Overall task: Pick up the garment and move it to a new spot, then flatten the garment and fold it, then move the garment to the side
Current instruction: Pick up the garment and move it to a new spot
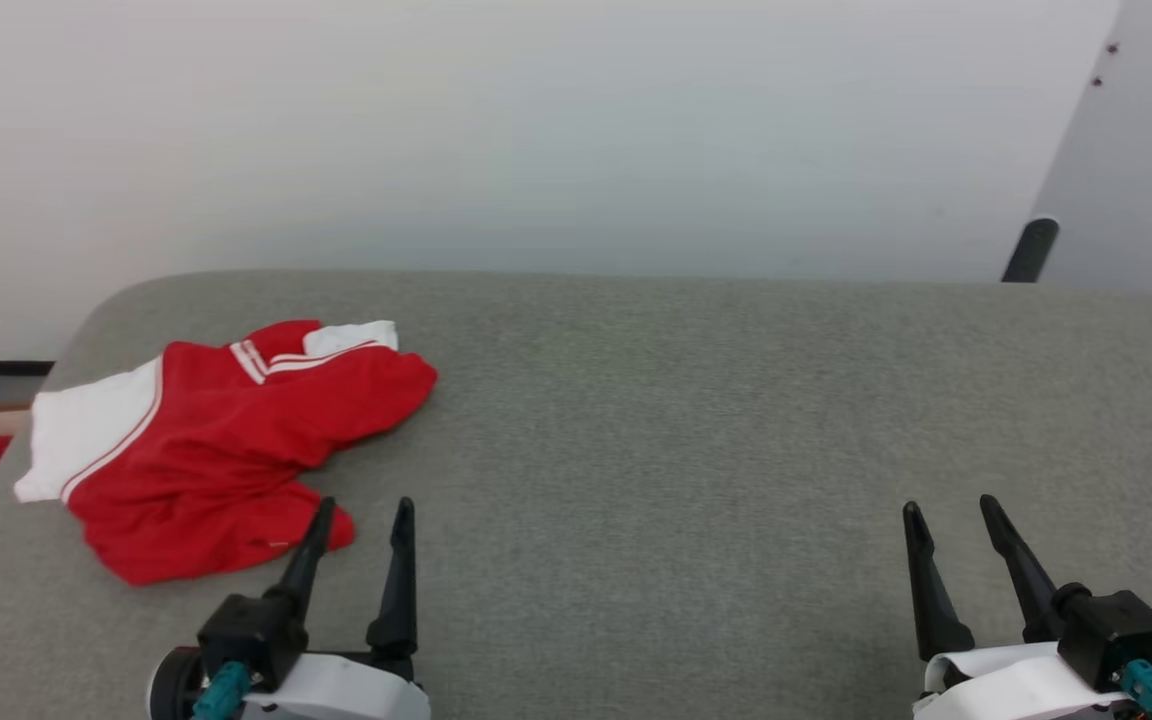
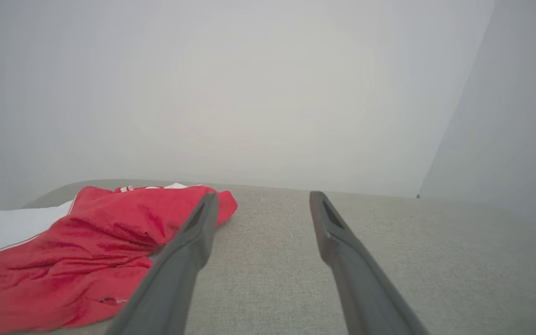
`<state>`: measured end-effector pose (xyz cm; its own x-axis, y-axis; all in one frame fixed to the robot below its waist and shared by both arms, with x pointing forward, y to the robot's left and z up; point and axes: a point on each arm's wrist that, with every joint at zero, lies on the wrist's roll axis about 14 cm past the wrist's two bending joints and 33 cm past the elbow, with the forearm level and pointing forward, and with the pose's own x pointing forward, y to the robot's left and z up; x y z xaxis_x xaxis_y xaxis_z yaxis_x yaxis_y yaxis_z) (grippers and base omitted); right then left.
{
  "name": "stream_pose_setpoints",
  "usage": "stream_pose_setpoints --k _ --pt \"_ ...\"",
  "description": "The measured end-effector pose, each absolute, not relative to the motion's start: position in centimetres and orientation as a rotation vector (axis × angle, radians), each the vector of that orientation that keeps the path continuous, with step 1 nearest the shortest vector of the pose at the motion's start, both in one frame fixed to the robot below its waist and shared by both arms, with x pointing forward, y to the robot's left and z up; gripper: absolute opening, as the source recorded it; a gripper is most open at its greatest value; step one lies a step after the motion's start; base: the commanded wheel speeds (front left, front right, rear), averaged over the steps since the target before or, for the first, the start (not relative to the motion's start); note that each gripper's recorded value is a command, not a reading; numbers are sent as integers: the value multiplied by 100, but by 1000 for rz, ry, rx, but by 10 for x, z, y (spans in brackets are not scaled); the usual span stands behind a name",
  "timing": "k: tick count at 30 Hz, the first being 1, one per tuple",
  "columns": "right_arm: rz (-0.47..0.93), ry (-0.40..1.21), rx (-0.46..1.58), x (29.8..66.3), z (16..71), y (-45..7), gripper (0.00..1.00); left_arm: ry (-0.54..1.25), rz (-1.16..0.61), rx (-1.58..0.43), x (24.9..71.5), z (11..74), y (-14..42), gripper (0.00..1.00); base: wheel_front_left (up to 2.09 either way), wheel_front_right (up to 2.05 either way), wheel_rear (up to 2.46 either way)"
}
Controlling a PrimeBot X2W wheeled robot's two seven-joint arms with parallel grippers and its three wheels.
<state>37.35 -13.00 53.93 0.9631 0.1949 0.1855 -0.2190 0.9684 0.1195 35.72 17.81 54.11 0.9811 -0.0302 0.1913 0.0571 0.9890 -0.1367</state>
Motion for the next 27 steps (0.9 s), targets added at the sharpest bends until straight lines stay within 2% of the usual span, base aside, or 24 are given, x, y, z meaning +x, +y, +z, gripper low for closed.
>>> stream_pose_setpoints --k 9,19,24,27 --pt "328 -166 144 377 540 -90 100 -211 93 -122 337 544 223 100 0 0 0" --pt "488 -158 152 378 543 -35 100 -224 273 -112 292 541 275 100 0 0 0" --pt "536 -157 150 378 545 -18 100 -229 316 -134 279 540 290 100 0 0 0" --pt "549 -153 148 379 543 -14 100 -208 305 -153 287 545 295 100 0 0 0"
